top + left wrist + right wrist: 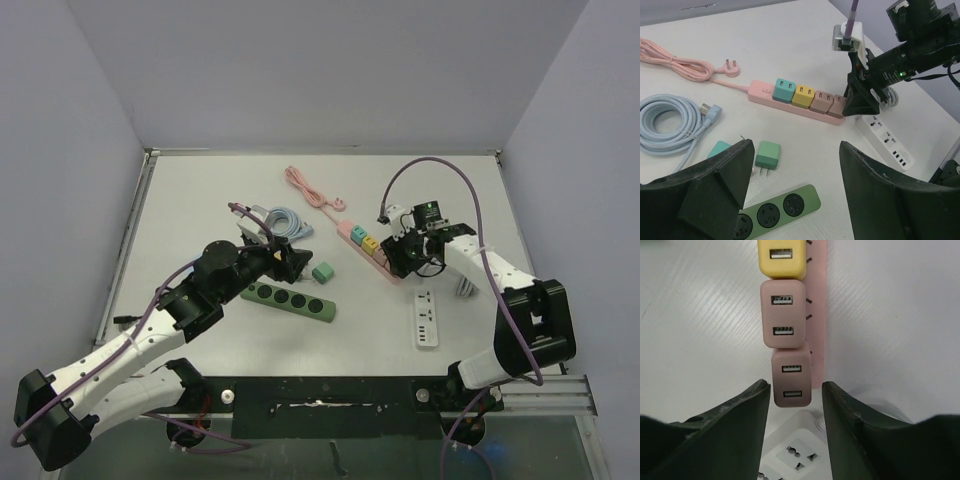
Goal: Insert the plug
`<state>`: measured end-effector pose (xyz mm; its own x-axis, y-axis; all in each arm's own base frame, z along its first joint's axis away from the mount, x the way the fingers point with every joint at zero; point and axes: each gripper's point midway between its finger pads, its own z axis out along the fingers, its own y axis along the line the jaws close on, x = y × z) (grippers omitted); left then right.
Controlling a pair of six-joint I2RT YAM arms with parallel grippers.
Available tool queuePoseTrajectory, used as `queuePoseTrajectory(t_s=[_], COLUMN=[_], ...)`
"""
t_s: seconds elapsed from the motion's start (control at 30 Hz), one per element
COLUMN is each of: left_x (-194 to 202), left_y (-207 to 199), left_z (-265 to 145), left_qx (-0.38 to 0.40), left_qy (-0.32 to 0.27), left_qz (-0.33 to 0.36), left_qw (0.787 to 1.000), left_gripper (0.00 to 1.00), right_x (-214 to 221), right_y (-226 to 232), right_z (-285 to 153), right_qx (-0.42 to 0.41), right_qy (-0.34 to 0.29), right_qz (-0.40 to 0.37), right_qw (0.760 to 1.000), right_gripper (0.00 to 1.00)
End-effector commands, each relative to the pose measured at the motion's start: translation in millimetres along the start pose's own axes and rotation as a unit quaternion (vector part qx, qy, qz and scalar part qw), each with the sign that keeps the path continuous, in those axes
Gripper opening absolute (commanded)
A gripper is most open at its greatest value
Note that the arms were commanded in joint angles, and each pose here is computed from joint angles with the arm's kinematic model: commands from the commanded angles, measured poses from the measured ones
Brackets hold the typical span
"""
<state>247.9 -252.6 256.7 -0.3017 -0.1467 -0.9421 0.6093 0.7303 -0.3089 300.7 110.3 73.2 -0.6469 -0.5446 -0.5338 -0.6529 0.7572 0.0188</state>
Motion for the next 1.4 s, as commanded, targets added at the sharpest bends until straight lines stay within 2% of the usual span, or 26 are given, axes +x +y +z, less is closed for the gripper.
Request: queuePoseTrajectory(t_s=[0.0,0.17,0.27,0.3,0.53,0.7,0.77,0.83,0.87,0.97,1.03,1.1,1.2,1.37], left_x=[-16,-16,-14,-14,-11,-10,-10,-10,-10,-10,-4,2,16,53], left_y=[0,2,3,3,5,6,7,8,8,9,10,10,10,11], left_z=[-2,-3,-2,-2,-2,0,0,0,1,4,9,14,27,58], left_qx=[-0.001,-0.005,-0.007,-0.007,-0.012,-0.014,-0.017,-0.021,-0.022,-0.027,-0.029,-0.029,-0.030,-0.036], left_qy=[-0.033,-0.034,-0.033,-0.033,-0.032,-0.027,-0.026,-0.025,-0.024,-0.020,-0.009,0.003,0.033,0.120], left_qz=[0.001,0.001,0.001,0.002,0.001,0.001,0.001,0.000,-0.001,-0.006,-0.009,-0.013,-0.017,-0.019], left_qw=[0.999,0.999,0.999,0.999,0.999,1.000,1.000,0.999,0.999,0.999,1.000,0.999,0.999,0.992], left_gripper=[0.67,0.67,0.67,0.67,0.67,0.67,0.67,0.67,0.67,0.68,0.68,0.68,0.68,0.67], right_x=[-18,-8,6,13,65,75,56,18,0,-47,-69,-82,-94,-109], right_y=[-3,-1,-1,-2,-8,-5,-7,-8,-6,2,8,10,6,23], right_z=[3,14,24,28,63,83,78,59,47,6,-24,-50,-84,-121], right_qx=[-0.003,0.003,0.018,0.023,0.034,0.021,0.031,0.041,0.041,0.034,0.033,0.039,0.071,0.053], right_qy=[-0.010,0.024,0.060,0.076,0.169,0.189,0.158,0.095,0.062,-0.030,-0.084,-0.127,-0.186,-0.295], right_qz=[-0.021,-0.028,-0.038,-0.038,-0.020,0.004,0.019,0.035,0.042,0.056,0.059,0.066,0.104,0.158], right_qw=[1.000,0.999,0.997,0.996,0.985,0.982,0.987,0.994,0.996,0.997,0.994,0.989,0.974,0.941], right_gripper=[0.44,0.22,0.03,0.00,0.00,0.00,0.00,0.01,0.08,0.42,0.55,0.59,0.59,0.57])
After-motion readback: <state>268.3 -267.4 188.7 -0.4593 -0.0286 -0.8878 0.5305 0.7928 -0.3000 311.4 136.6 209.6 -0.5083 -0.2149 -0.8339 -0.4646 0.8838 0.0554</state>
